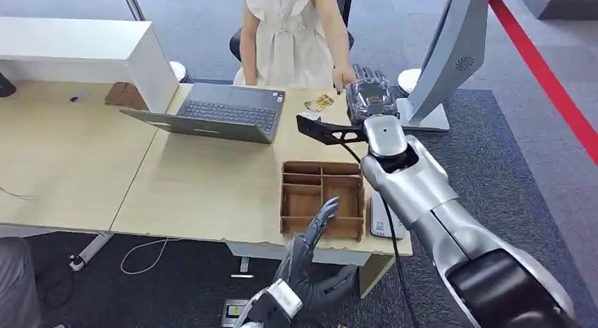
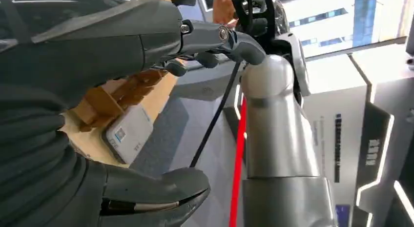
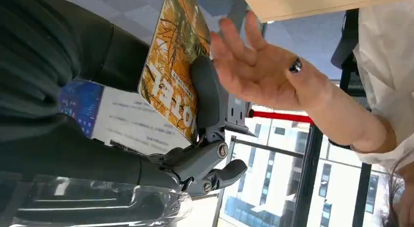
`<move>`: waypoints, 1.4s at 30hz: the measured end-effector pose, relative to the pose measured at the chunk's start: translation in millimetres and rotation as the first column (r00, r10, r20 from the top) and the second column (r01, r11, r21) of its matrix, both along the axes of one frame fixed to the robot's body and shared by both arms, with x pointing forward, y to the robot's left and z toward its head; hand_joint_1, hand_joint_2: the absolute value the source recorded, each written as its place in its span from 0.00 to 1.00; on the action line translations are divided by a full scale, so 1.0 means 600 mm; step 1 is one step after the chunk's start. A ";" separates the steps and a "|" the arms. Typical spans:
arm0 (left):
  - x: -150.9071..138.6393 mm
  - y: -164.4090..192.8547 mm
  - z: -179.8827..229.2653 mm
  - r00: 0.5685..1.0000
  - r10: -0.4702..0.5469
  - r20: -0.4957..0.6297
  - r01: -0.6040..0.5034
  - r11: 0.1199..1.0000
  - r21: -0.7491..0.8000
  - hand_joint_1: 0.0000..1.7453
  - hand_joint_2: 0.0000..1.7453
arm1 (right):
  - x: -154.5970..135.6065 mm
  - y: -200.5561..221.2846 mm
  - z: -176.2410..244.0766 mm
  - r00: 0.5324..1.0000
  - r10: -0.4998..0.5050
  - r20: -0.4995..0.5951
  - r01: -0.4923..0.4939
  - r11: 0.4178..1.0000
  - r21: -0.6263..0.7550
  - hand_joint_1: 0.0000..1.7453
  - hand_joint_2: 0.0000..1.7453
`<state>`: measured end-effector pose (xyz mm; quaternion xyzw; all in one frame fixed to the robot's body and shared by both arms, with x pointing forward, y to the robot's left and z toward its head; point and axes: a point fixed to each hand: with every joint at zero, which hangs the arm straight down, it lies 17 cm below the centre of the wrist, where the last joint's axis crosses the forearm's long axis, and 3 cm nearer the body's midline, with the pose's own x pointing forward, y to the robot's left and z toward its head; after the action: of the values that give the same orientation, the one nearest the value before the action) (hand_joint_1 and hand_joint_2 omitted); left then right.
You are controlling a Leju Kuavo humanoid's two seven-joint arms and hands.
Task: Pass the card to the sensor for recognition and then transmit it.
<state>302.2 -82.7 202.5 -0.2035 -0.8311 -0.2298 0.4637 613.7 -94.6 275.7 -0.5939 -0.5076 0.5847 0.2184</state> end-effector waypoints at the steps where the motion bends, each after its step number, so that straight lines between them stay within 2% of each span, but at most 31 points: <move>1: 0.005 0.001 -0.004 1.000 0.017 -0.012 -0.017 1.000 0.013 0.00 1.00 | 0.001 0.000 -0.001 1.000 -0.001 -0.002 0.001 1.000 -0.003 1.00 1.00; 4: 0.012 -0.001 -0.012 0.999 0.044 -0.025 -0.042 0.997 0.059 0.00 1.00 | 0.000 0.007 -0.002 1.000 0.004 -0.007 -0.004 1.000 -0.002 1.00 1.00; 9: 0.017 0.003 -0.008 0.998 0.056 0.020 -0.059 0.989 0.137 0.00 1.00 | -0.002 0.023 0.002 1.000 0.028 -0.013 -0.028 1.000 0.003 1.00 1.00; 16: 0.019 0.025 0.005 0.996 0.062 0.060 -0.071 0.986 0.151 0.00 1.00 | -0.001 0.035 0.014 0.999 0.044 -0.005 -0.044 0.999 0.008 1.00 1.00; 21: 0.019 0.061 0.001 0.995 0.090 0.042 -0.096 0.985 0.142 0.00 1.00 | 0.003 0.030 0.018 0.999 0.038 -0.010 -0.038 0.999 0.018 1.00 1.00; 29: 0.003 0.104 0.012 0.992 0.120 0.026 -0.121 0.992 0.046 0.00 1.00 | 0.018 -0.035 0.014 0.999 -0.037 -0.018 0.038 0.999 0.017 1.00 1.00; 33: 0.010 0.123 0.020 0.991 0.134 0.018 -0.134 0.991 -0.016 0.00 1.00 | 0.024 -0.071 0.016 0.997 -0.075 -0.009 0.075 0.997 0.008 1.00 1.00; 42: 0.027 0.143 0.024 0.986 0.167 0.019 -0.166 0.985 -0.046 0.00 1.00 | 0.024 -0.133 0.014 0.990 -0.142 0.000 0.142 0.990 -0.010 1.00 1.00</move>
<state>318.2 3.3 217.0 -0.1410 -0.8554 -0.1743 0.4670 628.1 -174.5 284.1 -0.6294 -0.4608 0.5706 0.2568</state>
